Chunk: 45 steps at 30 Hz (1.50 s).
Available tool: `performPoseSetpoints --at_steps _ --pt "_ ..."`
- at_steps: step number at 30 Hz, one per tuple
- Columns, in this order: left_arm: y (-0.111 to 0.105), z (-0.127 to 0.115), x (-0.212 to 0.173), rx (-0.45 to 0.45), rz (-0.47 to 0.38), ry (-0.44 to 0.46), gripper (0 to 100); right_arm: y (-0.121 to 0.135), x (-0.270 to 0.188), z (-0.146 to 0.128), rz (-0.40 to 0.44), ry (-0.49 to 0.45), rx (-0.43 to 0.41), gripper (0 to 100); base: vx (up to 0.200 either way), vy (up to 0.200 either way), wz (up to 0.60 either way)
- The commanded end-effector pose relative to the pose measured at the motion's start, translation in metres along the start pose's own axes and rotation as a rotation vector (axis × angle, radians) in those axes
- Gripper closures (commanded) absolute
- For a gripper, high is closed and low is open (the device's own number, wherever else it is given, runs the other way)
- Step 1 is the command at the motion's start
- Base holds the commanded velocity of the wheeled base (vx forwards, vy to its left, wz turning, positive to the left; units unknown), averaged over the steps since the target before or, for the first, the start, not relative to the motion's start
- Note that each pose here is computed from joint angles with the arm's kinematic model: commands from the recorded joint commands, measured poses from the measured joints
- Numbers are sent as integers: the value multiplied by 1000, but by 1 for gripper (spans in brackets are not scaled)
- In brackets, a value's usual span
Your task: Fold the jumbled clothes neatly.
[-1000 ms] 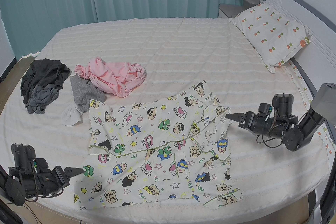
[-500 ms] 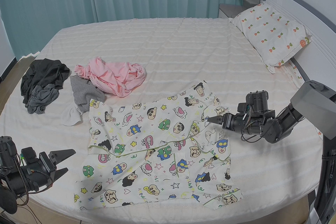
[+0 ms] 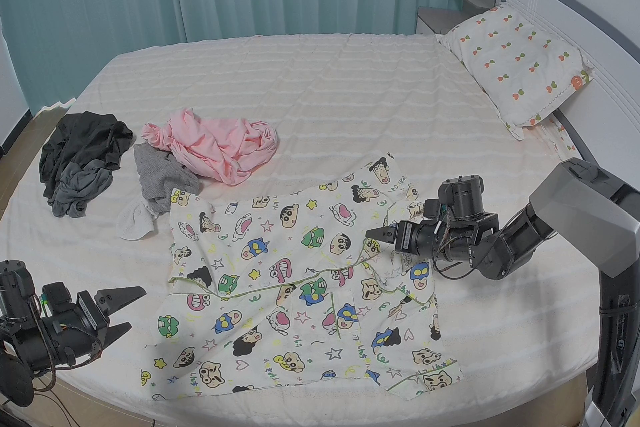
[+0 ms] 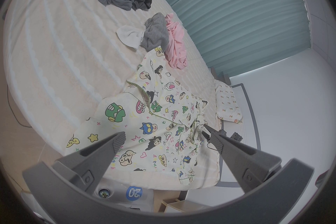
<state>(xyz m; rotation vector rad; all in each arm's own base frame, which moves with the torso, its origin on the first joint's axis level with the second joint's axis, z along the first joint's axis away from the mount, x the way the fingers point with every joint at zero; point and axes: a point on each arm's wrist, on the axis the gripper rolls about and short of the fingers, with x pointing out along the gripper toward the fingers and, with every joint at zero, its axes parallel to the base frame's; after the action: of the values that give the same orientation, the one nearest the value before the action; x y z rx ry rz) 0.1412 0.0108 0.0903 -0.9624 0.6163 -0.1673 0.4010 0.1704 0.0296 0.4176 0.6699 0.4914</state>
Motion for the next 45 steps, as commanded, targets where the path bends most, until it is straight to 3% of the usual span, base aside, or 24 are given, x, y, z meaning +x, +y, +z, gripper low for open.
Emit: performPoseSetpoints --at_steps 1,7,15,22,29,42,45 --pt "5 -3 1 -20 24 22 0 11 14 -10 25 18 -19 0 0 0 0" --pt "5 -3 1 -20 23 21 0 16 11 -10 -31 -7 -37 0 0 0 0" --pt "6 -4 1 -27 31 29 0 18 -50 -4 -34 -6 -3 0 0 0 0" --pt "6 -5 1 -27 35 33 0 -10 -68 -3 -58 -28 34 0 0 0 0" --pt "7 -5 2 -28 36 34 0 -52 -57 -7 -73 0 85 0 0 0 0" --pt "8 -5 4 -33 45 44 0 -70 -21 1 -16 -1 100 0 0 0 0" --pt "9 -5 4 -37 48 45 0 -71 -15 4 -4 -11 165 0 0 0 0"
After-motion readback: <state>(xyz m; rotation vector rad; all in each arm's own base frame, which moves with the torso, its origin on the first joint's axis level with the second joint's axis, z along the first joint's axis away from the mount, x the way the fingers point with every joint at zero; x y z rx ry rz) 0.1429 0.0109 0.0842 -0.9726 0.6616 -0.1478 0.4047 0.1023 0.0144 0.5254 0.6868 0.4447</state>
